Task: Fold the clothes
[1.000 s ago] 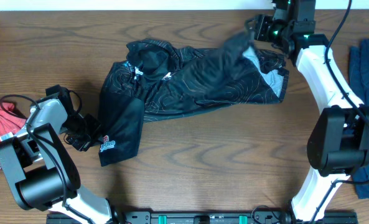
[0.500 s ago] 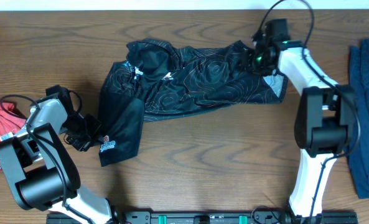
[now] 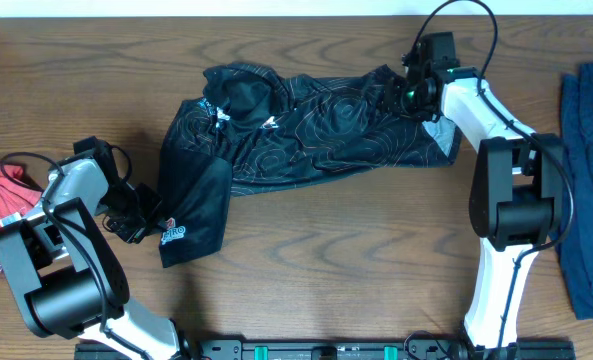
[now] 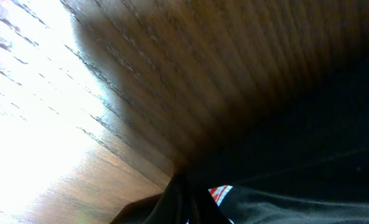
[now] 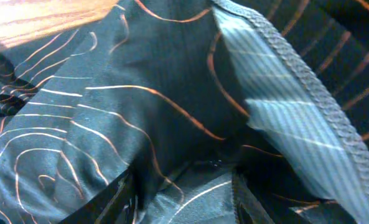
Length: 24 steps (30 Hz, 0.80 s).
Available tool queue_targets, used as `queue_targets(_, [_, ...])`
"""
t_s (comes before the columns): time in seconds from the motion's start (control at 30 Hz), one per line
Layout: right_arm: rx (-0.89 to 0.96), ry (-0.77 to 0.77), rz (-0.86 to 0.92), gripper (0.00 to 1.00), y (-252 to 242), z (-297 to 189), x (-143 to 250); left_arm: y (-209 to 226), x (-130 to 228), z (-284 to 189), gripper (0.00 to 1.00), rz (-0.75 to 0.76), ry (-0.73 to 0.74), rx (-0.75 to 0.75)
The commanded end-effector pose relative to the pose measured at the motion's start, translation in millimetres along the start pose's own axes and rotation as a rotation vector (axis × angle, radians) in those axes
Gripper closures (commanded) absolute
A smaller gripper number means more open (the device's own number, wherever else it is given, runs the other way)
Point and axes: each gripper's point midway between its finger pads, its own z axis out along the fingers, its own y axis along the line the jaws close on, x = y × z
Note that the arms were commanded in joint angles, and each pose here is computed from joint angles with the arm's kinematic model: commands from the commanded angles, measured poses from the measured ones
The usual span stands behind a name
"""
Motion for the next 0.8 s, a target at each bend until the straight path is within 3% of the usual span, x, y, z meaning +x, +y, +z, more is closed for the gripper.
queue_targets(0.0, [0.015, 0.009, 0.073, 0.52, -19.0, -0.1, -2.4, 15.5, 12.4, 19.3, 0.94, -0.006, 0.062, -0.065])
queue_targets(0.27, [-0.01, 0.014, 0.155, 0.56, -44.8, -10.9, -8.8, 15.5, 12.5, 19.3, 0.94, -0.006, 0.063, -0.065])
queue_targets(0.77, [-0.07, 0.001, 0.111, 0.58, -20.5, -6.7, -11.5, 15.4, 12.4, 19.3, 0.94, -0.007, 0.062, -0.065])
